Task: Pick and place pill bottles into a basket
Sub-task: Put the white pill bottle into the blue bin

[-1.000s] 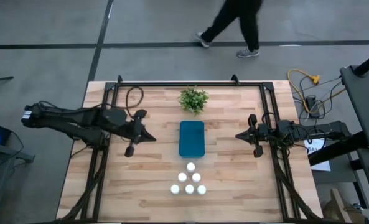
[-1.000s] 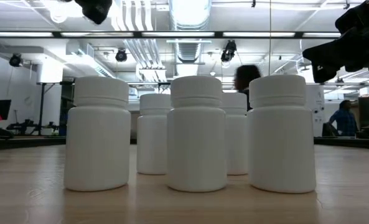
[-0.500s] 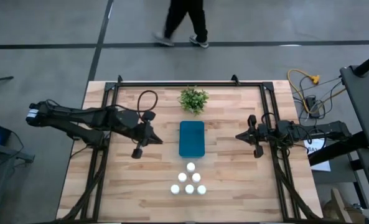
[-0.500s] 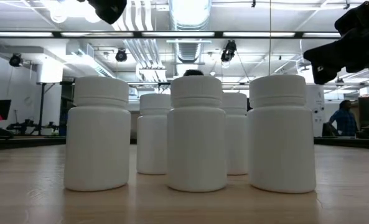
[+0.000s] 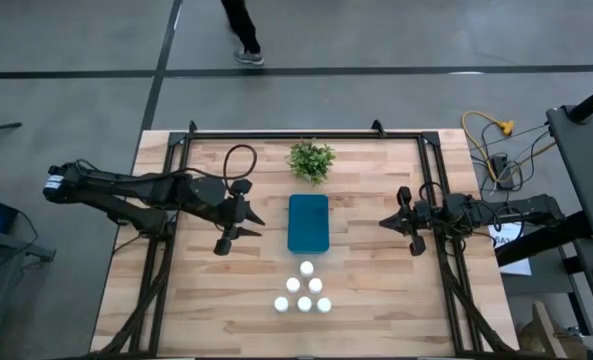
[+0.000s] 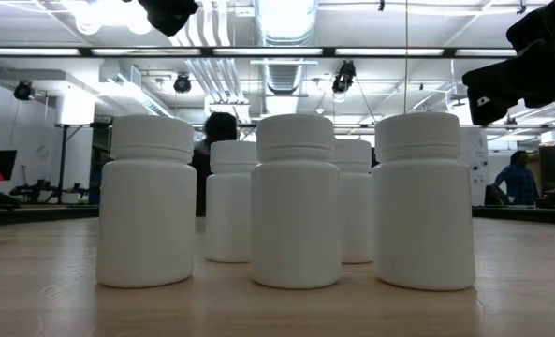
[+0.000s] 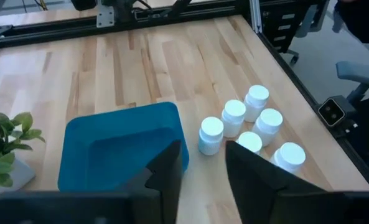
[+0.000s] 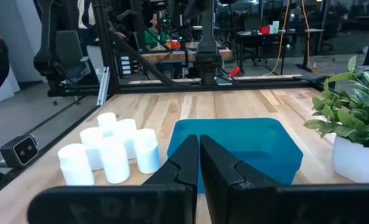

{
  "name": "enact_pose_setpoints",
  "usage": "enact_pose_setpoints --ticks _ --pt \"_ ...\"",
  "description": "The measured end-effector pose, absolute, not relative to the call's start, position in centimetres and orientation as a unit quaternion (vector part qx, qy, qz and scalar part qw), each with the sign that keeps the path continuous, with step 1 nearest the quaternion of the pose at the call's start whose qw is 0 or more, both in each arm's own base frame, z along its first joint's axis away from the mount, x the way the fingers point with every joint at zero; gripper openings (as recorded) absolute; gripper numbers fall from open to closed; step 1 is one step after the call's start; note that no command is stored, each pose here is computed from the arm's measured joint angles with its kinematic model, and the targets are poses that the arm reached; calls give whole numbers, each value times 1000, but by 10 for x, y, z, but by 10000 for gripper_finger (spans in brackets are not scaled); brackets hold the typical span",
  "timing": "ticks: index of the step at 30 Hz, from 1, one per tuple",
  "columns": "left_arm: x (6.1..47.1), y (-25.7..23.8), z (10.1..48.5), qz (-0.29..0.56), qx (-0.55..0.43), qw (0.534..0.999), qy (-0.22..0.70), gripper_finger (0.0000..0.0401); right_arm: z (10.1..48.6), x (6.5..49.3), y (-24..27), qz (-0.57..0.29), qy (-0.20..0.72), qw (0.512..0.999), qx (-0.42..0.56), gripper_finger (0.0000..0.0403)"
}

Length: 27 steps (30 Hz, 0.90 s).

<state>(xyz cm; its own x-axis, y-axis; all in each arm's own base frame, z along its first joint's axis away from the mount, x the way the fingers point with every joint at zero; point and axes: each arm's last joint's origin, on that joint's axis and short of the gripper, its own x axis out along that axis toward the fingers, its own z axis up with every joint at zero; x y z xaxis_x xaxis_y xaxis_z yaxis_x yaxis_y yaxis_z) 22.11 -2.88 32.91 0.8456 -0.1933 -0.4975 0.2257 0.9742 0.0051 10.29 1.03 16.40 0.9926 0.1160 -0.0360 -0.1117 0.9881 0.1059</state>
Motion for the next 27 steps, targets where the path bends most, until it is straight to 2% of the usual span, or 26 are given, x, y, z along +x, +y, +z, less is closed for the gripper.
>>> enact_pose_setpoints --ticks 9,15,19,27 --pt "227 -30 361 -116 31 969 215 233 164 103 10 58 21 997 52 8" --pt "234 -32 362 -125 12 967 224 289 164 103 10 58 21 997 52 8" --pt "244 -34 357 -141 -5 957 255 303 164 103 10 58 21 997 50 8" --pt "277 -38 356 -129 -19 915 381 301 164 103 10 58 21 997 50 8"
